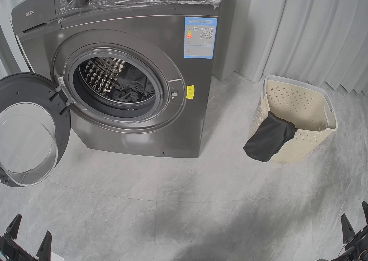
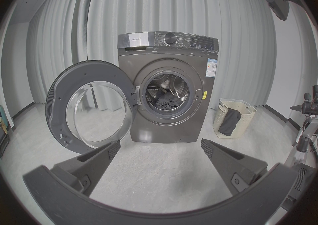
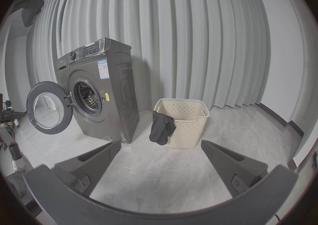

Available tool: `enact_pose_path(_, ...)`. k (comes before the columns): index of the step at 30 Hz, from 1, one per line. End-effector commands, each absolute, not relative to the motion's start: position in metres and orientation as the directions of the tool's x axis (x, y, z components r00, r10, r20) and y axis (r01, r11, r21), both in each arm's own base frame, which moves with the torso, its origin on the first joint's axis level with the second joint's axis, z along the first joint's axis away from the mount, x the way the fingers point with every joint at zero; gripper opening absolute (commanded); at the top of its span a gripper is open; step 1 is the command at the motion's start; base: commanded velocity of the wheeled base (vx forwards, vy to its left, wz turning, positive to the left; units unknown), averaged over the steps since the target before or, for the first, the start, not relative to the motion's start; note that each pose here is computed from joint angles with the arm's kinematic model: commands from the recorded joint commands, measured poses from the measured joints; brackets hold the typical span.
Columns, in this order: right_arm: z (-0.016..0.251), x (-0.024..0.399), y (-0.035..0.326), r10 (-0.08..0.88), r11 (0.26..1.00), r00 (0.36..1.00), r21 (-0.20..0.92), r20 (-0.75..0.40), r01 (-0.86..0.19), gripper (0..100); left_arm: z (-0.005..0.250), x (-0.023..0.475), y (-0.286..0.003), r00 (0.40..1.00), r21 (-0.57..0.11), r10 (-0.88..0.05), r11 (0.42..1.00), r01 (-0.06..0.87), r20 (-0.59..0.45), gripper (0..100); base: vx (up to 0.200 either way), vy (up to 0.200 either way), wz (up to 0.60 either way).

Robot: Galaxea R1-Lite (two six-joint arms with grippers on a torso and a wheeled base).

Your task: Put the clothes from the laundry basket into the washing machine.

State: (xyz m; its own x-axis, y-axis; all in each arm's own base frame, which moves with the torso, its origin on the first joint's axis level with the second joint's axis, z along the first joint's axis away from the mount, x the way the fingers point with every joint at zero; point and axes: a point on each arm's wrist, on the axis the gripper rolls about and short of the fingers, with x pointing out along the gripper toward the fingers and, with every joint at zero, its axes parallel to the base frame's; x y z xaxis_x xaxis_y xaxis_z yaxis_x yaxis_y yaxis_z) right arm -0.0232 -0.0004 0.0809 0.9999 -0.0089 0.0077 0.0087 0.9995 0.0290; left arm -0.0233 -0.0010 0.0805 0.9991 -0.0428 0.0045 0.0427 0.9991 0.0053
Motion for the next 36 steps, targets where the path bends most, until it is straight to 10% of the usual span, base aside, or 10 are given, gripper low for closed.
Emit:
enact_pose_path(1, 0.0762, -0.0229, -0.0005, -0.008, 1.0, 1.0, 0.029, 0.005, 0.008, 100, 0.0753, -0.0228, -0.001, 0.999, 0.006, -0.043, 0.999, 0.043, -0.002, 100, 0.0, 0.0, 0.0)
enact_pose_path(36, 0.0756, -0.0228, -0.0004, -0.006, 1.0, 1.0, 0.02, 0.002, 0.006, 100, 0.0753, -0.0228, -0.0006, 1.0, -0.003, -0.029, 1.0, 0.029, -0.002, 100, 0.051, 0.0, -0.1)
